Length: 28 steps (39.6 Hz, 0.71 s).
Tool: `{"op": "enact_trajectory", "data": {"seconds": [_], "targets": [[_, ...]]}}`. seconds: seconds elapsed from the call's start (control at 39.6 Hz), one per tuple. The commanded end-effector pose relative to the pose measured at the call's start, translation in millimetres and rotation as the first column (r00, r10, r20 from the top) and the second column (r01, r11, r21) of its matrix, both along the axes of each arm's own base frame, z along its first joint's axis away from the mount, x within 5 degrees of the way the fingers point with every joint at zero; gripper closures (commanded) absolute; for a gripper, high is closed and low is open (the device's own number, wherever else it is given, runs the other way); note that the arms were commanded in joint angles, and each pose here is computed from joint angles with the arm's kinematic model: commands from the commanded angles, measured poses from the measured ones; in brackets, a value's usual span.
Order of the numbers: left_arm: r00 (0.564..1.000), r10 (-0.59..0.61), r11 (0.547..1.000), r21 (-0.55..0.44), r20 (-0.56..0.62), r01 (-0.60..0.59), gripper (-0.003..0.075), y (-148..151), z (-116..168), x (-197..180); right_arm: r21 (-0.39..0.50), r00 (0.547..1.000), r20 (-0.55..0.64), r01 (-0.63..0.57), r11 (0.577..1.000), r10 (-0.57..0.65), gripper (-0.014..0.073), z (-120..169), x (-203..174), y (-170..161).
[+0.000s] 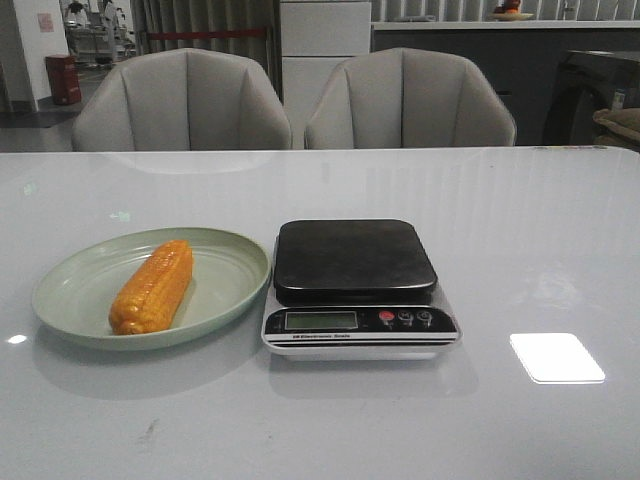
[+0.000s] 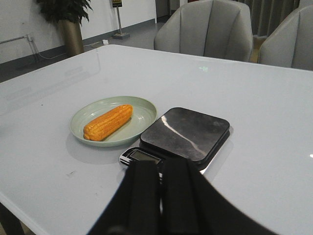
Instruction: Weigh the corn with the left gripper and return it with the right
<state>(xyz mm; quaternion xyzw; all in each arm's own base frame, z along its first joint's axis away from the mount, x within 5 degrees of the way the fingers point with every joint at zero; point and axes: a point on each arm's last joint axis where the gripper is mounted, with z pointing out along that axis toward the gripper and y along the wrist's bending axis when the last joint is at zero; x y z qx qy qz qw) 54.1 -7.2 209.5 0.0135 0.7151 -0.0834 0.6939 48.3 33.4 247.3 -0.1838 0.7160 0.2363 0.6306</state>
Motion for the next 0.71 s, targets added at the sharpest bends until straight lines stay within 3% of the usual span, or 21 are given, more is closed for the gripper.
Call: {"op": "enact_trajectory", "data": {"seconds": [0.0,0.18,0.68], "targets": [[0.985,0.062,0.997,-0.053,0.163,-0.054,0.0607,3,9,-1,0.047,0.996,0.091,0.000,0.999,-0.005,0.0429,17,0,0],[0.985,0.122,0.992,-0.048,0.124,-0.116,0.0607,6,-5,1,0.047,0.996,0.091,0.000,0.999,-0.005,0.0429,17,0,0],[0.985,0.123,0.992,-0.047,0.120,-0.118,0.0607,6,-5,1,0.046,0.996,0.089,0.001,0.999,-0.005,0.0429,16,0,0]]}}
